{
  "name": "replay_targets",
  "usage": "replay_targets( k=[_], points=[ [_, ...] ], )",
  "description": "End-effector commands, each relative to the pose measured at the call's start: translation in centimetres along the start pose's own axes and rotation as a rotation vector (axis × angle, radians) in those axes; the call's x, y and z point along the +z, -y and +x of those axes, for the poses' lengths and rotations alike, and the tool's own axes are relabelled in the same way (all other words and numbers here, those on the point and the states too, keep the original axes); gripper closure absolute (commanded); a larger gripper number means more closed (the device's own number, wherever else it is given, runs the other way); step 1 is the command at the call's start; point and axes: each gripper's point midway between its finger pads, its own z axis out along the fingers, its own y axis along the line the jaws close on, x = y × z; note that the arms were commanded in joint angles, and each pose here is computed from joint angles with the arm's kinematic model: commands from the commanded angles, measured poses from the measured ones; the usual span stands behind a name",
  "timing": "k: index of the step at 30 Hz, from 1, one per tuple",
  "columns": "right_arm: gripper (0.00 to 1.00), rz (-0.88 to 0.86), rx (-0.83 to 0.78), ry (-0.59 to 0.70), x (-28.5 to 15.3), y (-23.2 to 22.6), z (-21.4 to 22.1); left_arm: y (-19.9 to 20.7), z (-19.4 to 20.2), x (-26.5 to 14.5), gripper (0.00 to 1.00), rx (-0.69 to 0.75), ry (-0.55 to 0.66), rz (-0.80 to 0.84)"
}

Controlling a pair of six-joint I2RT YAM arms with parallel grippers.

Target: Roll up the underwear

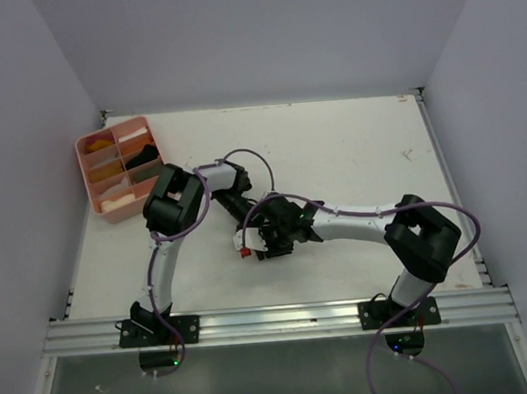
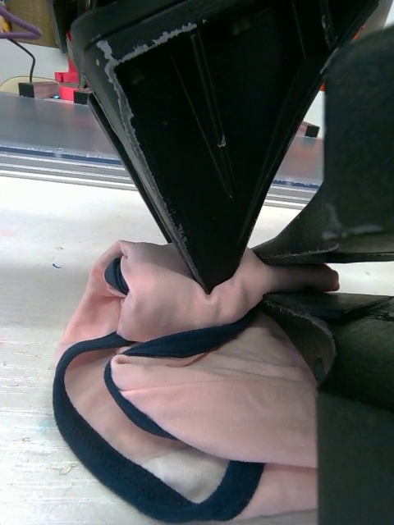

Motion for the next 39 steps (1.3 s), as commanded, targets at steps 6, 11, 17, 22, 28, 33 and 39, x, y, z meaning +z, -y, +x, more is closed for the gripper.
replay_targets(
  k=[6,11,17,22,28,33,39],
  points=[
    [0.96,-0.035,-0.001,-0.097,3.0,1.0,1.4,-7.0,4.2,0.3,0.8,0.151,-0.214,-0.23],
    [1.0,-0.115,-0.007,-0.079,3.2,-0.1,0.9,-6.2,3.8,-0.4,0.66,0.166,-0.197,-0.235],
    [1.0,-0.244,0.051,-0.053,3.3,-1.4,0.4,-5.6,0.1,-5.0,0.47,0.228,-0.016,-0.385],
    [1.0,-0.339,0.125,-0.016,3.0,-1.6,-0.2,-4.4,-2.7,-11.4,0.36,0.271,0.182,-0.548],
    [1.0,-0.459,0.266,0.056,2.6,-0.5,-0.8,-3.0,-2.7,-18.9,0.32,0.304,0.378,-0.733],
    [1.0,-0.552,0.403,0.104,2.2,1.2,-0.9,-1.0,-1.4,-21.1,0.3,0.439,0.431,-0.868],
    [1.0,-0.672,0.569,0.175,2.7,2.6,-1.1,2.1,1.3,-19.8,0.2,0.685,0.379,-0.985]
  ],
)
